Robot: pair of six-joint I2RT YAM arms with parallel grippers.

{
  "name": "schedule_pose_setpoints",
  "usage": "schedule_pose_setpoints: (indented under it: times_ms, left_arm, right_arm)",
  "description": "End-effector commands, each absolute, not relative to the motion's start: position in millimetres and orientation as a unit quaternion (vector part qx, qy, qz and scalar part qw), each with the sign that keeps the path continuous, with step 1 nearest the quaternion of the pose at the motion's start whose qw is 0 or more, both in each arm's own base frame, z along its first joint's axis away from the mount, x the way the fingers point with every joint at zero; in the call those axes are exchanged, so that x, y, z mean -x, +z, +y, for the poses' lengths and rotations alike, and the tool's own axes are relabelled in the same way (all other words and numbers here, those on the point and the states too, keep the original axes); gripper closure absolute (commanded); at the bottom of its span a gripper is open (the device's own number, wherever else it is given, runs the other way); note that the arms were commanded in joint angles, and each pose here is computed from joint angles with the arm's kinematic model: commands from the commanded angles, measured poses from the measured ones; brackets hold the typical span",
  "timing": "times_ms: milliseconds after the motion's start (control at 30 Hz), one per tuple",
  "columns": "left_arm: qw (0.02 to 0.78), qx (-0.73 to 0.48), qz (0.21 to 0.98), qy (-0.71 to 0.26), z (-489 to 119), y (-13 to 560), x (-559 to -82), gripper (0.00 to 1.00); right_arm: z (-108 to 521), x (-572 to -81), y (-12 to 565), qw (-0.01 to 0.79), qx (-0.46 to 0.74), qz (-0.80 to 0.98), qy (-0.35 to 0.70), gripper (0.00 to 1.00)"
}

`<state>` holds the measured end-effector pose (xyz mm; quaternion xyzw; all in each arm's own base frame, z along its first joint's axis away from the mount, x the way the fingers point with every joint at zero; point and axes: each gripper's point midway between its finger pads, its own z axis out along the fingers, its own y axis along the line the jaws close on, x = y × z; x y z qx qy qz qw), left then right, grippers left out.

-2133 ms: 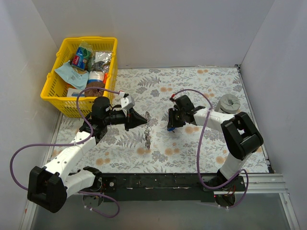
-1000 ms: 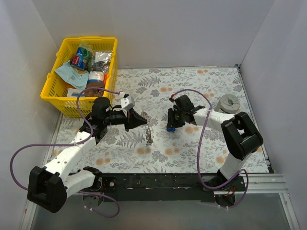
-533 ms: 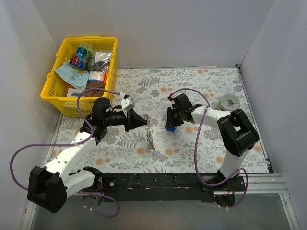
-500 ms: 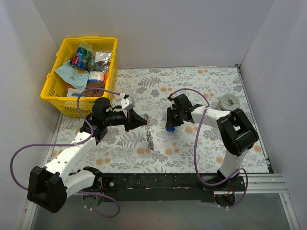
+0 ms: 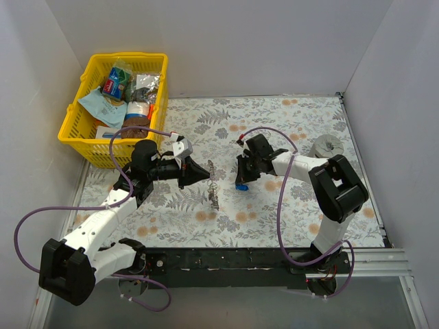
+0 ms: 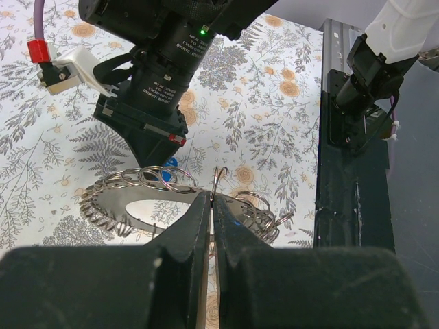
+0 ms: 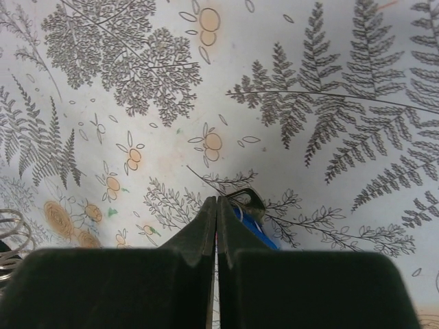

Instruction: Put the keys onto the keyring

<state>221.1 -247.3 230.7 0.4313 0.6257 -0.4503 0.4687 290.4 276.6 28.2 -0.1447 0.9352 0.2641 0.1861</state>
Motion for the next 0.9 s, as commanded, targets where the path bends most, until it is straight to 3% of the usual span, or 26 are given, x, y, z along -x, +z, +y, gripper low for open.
schedule_pose_setpoints:
  times_ms: [0,133,200,267,367,633,867]
  left_arm:
    - [0.486,-0.441,0.609,-0.445,-246,240,-220,1.00]
    - [0.485,-0.441,0.611,-0.445,-246,240,-221,1.00]
    - [0.484,-0.441,0.612,-0.444,-246,239,-221,1.00]
    - [0.484,-0.442,0.611,-0.444,-246,239,-221,1.00]
    - [0.484,-0.442,0.612,-0.442,-246,239,-222,1.00]
    - [0.479,-0.442,0.615,-0.444,-246,236,-221,1.00]
    - [0.475,-0.440,0.617,-0.446,-244,233,-217,1.00]
  right_arm:
    - [298,-295,62,0.217,0.193,0.909,0.298,0.99]
    - [289,-298,68,0.241,0.198,0.909,0.276,0.99]
    - [283,-296,69,0.246,0.200,0.910,0.265,0.89]
    - [277,-295,66,0.247,0.197,0.915,0.252,0.67]
    - [269,-289,57,0.235,0.190,0.923,0.238,0.58]
    - [267,-282,33,0.214,0.197,0.934,0.210,0.50]
    - [271,-278,18,0.203,0.212,0.937,0.191,0.51]
